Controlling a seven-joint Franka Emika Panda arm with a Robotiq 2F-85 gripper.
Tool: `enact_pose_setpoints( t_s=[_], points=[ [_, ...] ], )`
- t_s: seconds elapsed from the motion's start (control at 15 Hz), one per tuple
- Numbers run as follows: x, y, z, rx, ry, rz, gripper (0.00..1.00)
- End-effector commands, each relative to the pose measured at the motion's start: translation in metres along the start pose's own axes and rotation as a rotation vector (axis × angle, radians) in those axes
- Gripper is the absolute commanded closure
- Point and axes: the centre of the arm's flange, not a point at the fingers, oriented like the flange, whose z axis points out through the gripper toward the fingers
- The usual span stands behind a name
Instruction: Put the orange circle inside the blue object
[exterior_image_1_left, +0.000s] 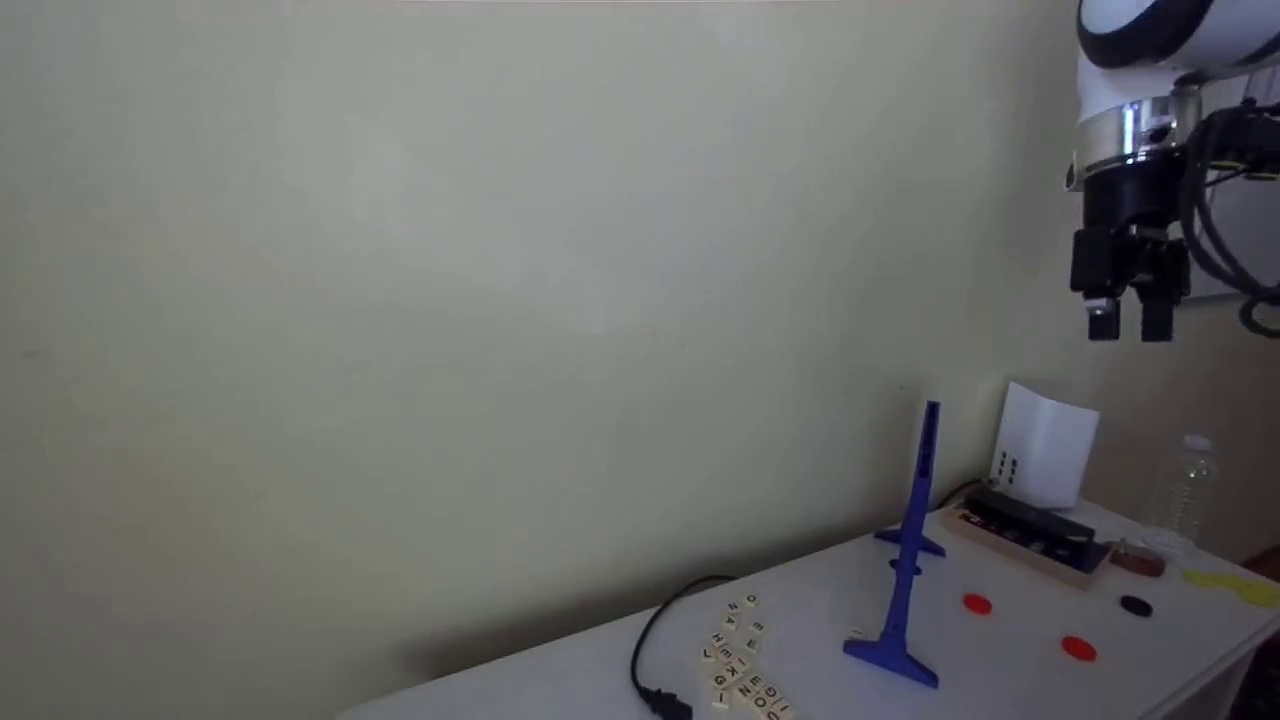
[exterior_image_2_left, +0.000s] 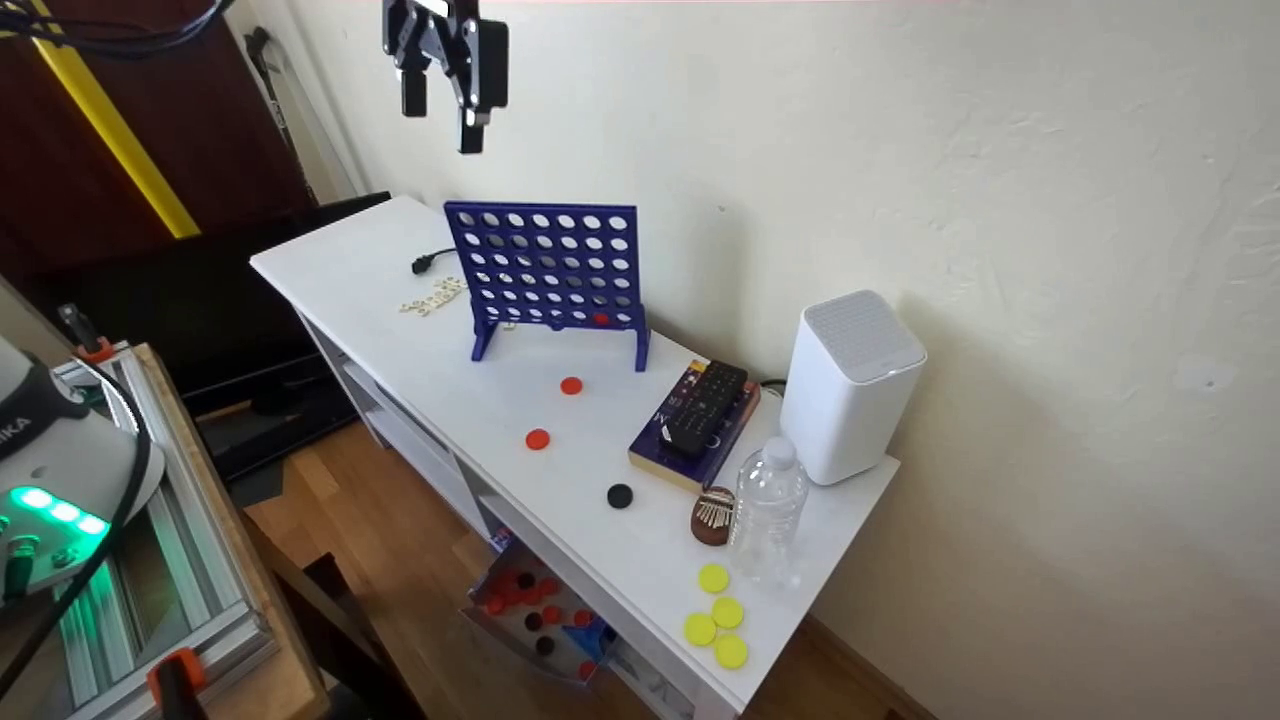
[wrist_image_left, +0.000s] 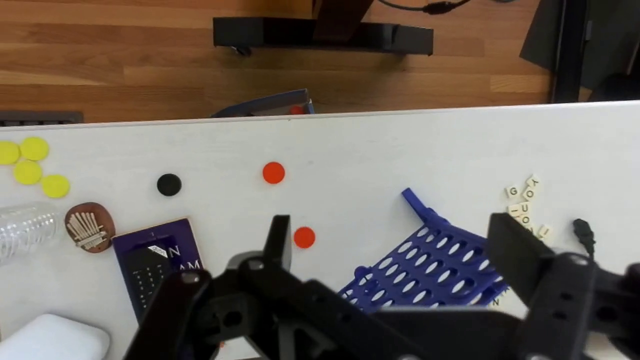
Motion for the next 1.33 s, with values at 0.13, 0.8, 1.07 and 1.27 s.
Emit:
enact_pose_setpoints(
  t_s=[0.13,0.8,1.07,1.27],
  points=[
    [0.016,0.005,0.069,-0.112,-0.091,-0.093,0.00],
    [0.018,0.004,0.075,-0.111,-0.123,-0.097,0.00],
    [0.052,0.000,0.108,-0.126,-0.221,-0.141,0.00],
    [0.060,0.010,0.139,-0.114,-0.251,-0.193,0.00]
  ],
)
